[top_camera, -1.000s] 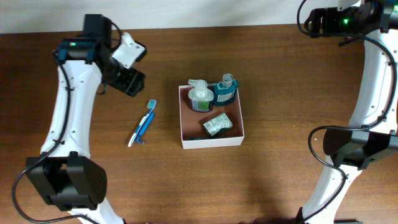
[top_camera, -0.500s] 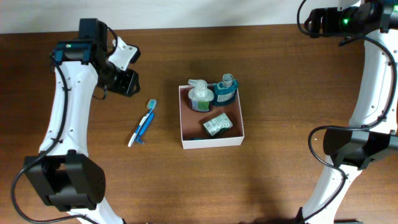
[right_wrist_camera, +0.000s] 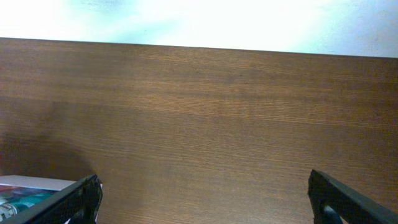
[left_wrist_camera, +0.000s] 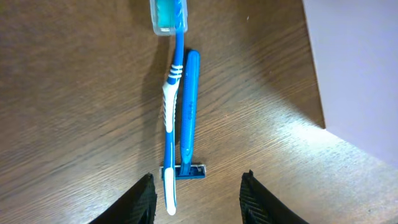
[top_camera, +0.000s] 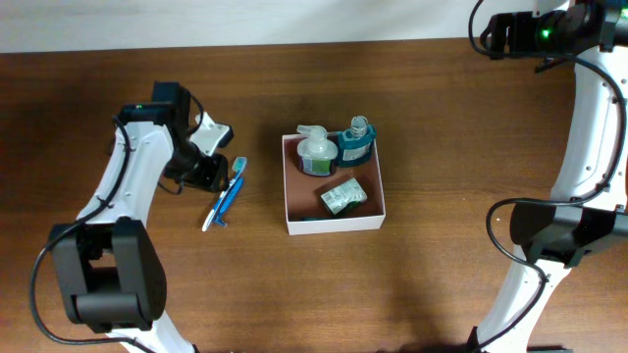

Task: Pack container
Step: 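Lower the left gripper onto the blue razor handle and close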

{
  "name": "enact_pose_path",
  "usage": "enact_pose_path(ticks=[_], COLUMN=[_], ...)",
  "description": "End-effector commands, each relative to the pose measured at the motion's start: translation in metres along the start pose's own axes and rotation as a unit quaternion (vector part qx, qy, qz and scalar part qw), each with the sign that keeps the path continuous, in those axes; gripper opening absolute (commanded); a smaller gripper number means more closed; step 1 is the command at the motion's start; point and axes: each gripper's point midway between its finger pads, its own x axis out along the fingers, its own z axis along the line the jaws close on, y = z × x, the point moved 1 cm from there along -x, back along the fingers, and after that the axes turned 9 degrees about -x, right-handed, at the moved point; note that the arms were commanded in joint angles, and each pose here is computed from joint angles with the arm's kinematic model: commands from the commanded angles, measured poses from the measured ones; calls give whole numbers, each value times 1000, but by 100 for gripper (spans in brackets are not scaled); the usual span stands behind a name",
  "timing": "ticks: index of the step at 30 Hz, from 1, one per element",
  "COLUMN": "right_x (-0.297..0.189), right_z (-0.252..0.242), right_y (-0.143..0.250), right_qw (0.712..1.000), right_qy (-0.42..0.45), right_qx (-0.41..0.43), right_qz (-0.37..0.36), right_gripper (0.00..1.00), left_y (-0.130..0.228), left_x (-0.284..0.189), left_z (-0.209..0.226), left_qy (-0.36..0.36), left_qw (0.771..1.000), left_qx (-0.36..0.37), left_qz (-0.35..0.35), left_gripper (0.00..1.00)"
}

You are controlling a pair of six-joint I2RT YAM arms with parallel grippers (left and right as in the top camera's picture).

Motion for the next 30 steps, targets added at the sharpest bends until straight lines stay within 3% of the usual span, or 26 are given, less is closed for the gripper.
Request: enact_pose_path(ticks=[1,4,12,17,30], right_x=[-3,-3,-3,-3,-3], right_z=[-2,-2,-2,-2,-2], right_y=[-1,-2,-2,-2,-1], right_qw=[1000,1000,1000,1000,1000], right_qy=[3,3,3,3,3], right_qx=[0,0,0,0,0], right_qz=[-4,-4,-4,-4,-4], right_gripper=[99,99,99,99,99], left_y=[6,9,2,-5,-13], left_x=[8,12,17,19,32], left_z=[0,-2,-17,-26,-23], left_qy=[2,5,15,13,-8], left_qw=[1000,1000,1000,999,1000], left_qx=[-4,-3,18,35,19], left_qz=[7,12,2,-10,-11], left_gripper=[43,42,28,11,13])
